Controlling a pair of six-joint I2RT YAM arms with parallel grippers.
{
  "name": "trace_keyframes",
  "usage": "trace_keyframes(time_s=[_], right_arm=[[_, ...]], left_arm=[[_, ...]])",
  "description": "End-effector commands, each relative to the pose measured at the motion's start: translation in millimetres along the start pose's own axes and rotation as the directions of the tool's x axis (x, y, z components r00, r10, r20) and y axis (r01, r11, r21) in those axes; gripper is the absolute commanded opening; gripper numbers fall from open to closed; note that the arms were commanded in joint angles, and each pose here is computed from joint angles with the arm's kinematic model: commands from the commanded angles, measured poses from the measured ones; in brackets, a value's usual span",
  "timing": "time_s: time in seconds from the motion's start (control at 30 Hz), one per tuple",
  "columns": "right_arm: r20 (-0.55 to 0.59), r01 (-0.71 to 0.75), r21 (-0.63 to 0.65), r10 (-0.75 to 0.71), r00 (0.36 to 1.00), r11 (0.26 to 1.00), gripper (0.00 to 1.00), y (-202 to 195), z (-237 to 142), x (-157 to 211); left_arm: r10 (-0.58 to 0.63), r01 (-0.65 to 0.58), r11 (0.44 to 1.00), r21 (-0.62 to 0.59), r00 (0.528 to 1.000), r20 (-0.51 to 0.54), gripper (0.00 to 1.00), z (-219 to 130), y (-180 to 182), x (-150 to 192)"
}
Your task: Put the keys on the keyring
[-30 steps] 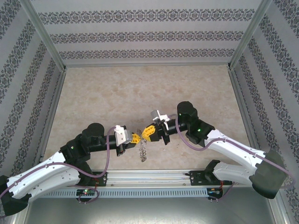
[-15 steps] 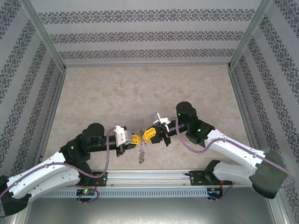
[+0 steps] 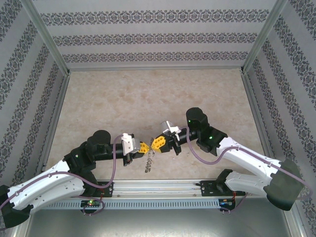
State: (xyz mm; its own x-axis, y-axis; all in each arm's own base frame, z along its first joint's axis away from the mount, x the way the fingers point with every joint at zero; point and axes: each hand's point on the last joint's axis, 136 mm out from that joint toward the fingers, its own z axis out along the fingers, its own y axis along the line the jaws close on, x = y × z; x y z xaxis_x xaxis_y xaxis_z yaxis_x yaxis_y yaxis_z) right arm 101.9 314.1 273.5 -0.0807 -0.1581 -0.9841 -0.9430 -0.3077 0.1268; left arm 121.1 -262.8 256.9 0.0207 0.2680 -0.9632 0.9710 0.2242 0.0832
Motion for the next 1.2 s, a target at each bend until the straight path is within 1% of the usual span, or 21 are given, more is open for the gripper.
trace_keyframes(time_s=[0.0, 0.73, 0.83, 1.17], right_arm=[[0.018, 0.075, -0.1, -0.073, 0.997, 0.992, 0.0, 25.4, -2.9, -8.9], [-0.005, 0.114, -0.121, -0.116, 0.993, 0.986, 0.0, 33.0, -3.1, 3.4], [-0.011, 0.122, -0.108, -0.124, 0.992, 0.987, 0.0, 30.7, -2.2, 6.3], [-0.043, 0.168, 0.008, -0.168, 0.985, 0.986, 0.0, 16.5, -1.8, 13.3]], left_arm=[[0.047, -0.044, 0.998, -0.035, 0.995, 0.093, 0.0, -6.0, 6.0, -32.9], [0.04, -0.036, 0.999, -0.04, 0.993, 0.112, 0.0, -7.2, 6.7, -36.0], [0.04, -0.036, 0.999, -0.042, 0.992, 0.117, 0.0, -8.5, 6.3, -36.4], [0.036, -0.03, 0.998, -0.046, 0.991, 0.129, 0.0, -7.5, 7.2, -36.0]])
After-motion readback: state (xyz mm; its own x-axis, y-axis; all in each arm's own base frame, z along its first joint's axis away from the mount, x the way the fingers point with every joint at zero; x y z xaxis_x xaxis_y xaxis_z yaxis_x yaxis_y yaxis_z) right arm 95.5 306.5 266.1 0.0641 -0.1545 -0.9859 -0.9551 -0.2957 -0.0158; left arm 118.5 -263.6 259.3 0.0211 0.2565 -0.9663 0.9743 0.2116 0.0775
